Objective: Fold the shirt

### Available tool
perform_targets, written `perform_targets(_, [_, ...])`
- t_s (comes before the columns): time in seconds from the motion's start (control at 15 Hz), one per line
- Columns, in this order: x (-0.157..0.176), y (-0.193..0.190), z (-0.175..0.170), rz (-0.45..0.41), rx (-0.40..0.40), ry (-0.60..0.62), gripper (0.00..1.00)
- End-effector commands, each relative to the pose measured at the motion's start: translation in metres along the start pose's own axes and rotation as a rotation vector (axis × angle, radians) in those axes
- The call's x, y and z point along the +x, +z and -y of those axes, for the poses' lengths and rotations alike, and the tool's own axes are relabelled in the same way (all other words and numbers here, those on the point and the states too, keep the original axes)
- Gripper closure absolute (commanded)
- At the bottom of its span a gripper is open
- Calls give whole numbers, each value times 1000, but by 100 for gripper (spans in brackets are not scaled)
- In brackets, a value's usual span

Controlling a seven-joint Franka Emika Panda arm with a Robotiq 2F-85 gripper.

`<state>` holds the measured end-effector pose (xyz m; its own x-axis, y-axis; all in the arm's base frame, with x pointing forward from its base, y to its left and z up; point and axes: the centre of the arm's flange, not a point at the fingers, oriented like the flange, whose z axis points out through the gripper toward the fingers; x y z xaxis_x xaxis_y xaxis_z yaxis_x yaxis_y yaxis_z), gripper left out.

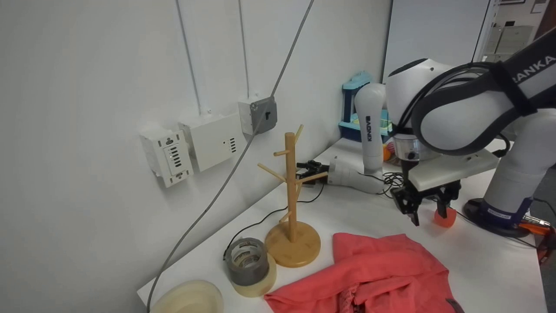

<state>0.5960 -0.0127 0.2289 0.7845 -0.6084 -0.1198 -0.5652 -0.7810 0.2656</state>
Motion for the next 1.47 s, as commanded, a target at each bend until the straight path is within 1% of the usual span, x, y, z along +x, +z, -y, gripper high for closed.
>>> perform_targets(0.0, [-4,-7,-5,-20,20,-34,5])
perform_targets(0.07, [-4,-6,-4,-19,39,-52,1])
perform_targets(0.2, [-3,-7,-1,-33,72,-74,0])
perform_targets(0.27, [2,0,31,-29,115,-95,0])
perform_targets(0.4, [8,0,50,-56,165,-131,0])
perform_targets(0.53, [14,1,69,-78,210,-201,0])
perform_targets(0.6, [3,-4,83,-88,227,-243,0])
perform_targets(0.87, [1,-16,121,-120,256,-415,0])
perform_targets(1.2, [-13,-35,157,-139,291,-651,0])
perform_targets(1.27, [-17,-36,160,-148,286,-674,0])
perform_targets(1.33, [-25,-31,150,-160,277,-610,0])
perform_targets(1.4, [-27,-33,154,-162,279,-632,0])
